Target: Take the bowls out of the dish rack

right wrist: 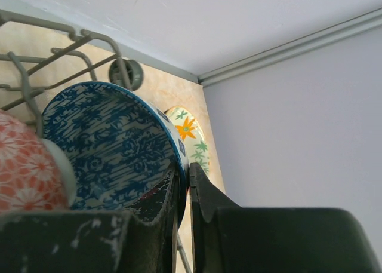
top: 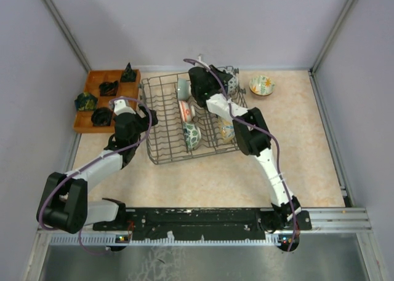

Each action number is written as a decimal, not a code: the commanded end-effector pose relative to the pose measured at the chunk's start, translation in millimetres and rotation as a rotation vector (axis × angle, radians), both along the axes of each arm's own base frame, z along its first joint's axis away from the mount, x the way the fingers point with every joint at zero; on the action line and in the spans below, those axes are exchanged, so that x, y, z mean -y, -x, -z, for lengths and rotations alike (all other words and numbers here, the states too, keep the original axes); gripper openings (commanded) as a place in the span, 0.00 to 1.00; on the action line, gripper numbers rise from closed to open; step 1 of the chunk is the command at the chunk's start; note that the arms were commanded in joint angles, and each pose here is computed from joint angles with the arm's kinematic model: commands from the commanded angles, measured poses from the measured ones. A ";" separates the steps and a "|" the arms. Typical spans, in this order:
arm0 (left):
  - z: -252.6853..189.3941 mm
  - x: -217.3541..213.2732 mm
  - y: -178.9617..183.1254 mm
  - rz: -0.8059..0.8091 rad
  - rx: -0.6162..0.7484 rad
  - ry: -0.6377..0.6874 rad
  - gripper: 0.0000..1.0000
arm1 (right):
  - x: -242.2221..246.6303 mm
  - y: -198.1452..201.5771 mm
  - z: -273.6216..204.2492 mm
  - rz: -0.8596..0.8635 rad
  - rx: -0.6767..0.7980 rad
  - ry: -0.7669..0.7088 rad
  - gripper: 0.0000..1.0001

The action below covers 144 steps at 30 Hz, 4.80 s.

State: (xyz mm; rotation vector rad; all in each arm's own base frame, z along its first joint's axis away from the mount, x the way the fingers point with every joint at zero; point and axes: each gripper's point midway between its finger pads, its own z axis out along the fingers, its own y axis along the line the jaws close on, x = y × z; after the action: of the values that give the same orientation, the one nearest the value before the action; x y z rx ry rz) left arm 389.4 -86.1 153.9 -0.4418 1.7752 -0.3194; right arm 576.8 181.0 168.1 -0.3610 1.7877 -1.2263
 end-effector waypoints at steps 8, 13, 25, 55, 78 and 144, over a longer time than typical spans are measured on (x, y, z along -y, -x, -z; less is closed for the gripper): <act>-6.3 -0.3 -3.4 -0.002 0.025 0.010 0.99 | -7.2 27.2 -128.0 -0.005 0.254 -0.134 0.00; -6.7 -0.2 -3.9 -0.002 0.026 0.011 0.99 | -2.2 33.4 -145.5 0.003 0.281 -0.132 0.00; -7.1 -1.5 -4.8 -0.007 0.026 0.003 0.99 | 23.1 42.9 -168.6 0.036 0.300 -0.140 0.00; 10.1 7.3 -14.8 0.093 -0.078 0.007 0.90 | 121.5 26.9 -108.9 -0.141 0.084 -1.031 0.00; 22.7 23.8 -34.6 0.169 -0.088 -0.004 0.64 | 185.3 12.8 -69.0 -0.079 0.120 -1.322 0.00; 23.5 43.9 -49.4 0.248 -0.092 0.031 0.52 | 204.1 -30.2 18.7 0.061 -0.023 -1.337 0.03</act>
State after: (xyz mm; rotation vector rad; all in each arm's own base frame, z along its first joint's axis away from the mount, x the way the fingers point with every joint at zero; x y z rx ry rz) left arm 431.6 -100.2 108.2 -0.3308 1.9670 -0.3678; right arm 585.1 -29.1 105.3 0.4951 2.3354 0.0933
